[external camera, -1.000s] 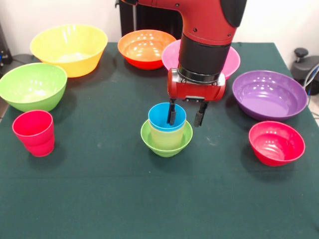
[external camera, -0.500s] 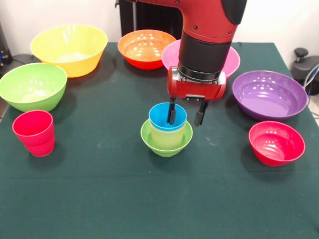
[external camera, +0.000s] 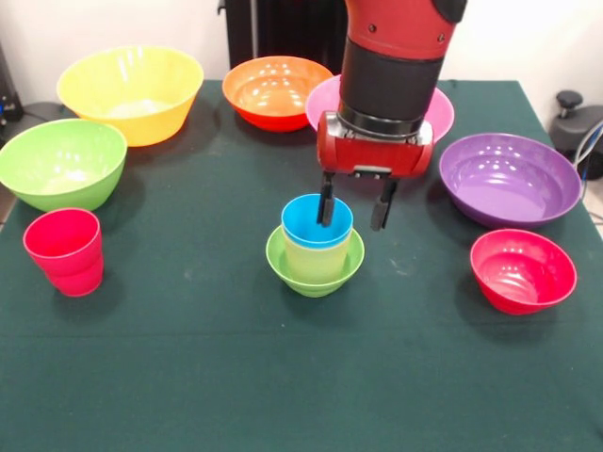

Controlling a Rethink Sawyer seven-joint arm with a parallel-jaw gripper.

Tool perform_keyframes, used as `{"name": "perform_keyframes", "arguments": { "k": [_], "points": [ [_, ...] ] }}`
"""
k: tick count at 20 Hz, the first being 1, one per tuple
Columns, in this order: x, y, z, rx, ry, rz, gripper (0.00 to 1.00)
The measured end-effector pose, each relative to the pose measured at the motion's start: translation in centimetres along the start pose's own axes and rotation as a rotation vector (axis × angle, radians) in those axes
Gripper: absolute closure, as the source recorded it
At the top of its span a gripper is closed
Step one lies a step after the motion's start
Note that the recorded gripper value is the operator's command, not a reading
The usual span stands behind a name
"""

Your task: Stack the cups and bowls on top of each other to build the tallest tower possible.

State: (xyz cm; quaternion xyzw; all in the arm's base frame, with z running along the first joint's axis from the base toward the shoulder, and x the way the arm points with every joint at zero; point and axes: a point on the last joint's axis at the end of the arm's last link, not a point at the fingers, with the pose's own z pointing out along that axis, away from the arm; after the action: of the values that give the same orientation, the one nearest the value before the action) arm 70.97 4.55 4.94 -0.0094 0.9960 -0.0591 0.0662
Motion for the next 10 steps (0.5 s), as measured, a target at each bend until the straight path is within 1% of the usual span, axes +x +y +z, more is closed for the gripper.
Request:
{"name": "perform_keyframes", "arguments": {
  "k": [1,6,7,10],
  "points": [
    [-0.3,-0.1,-0.7,0.000,-0.001,0.002,0.00],
    [-0.9,-0.4,-2.3,-0.006,-0.005,0.008,0.00],
    [-1.2,-0.5,-3.1,-0.009,-0.011,0.011,0.00],
    [-1.6,-0.6,-3.8,-0.014,-0.019,0.016,0.00]
  ]
}}
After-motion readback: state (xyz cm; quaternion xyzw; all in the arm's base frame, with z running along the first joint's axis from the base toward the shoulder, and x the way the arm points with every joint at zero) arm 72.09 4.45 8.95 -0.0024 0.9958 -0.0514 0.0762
